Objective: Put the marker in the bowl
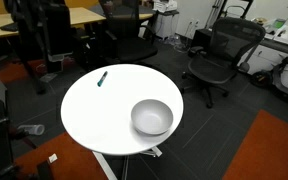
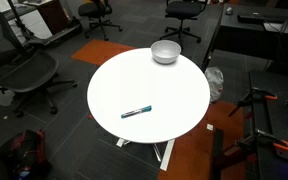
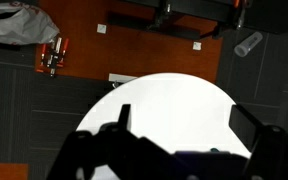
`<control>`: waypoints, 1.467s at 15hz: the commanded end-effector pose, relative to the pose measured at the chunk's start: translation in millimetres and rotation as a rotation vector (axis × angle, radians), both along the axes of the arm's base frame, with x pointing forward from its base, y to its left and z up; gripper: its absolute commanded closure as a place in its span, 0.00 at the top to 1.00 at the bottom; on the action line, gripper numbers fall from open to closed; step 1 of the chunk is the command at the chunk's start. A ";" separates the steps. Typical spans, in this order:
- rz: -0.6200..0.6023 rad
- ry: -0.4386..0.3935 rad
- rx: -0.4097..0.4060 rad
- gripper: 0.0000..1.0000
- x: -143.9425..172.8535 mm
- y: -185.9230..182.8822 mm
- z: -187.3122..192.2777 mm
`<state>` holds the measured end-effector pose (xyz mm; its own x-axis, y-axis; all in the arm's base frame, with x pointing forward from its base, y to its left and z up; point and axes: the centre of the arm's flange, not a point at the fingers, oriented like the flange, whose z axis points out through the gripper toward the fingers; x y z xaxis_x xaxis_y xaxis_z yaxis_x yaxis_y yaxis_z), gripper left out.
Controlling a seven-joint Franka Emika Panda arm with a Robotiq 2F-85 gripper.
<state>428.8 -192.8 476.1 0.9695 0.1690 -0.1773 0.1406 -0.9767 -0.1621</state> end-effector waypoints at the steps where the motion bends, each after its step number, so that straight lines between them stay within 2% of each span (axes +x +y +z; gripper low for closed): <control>1: 0.000 0.000 0.000 1.00 0.0 0.0 0.0; 6: 0.000 0.000 0.000 1.00 0.0 0.0 0.0; 9: 0.031 -0.017 -0.012 1.00 11.1 20.3 -5.0; 14: 0.127 -0.064 -0.060 1.00 33.7 91.3 -16.4; 19: 0.214 -0.160 -0.127 1.00 56.3 161.8 -34.3; 22: 0.269 -0.171 -0.145 1.00 70.2 195.5 -51.3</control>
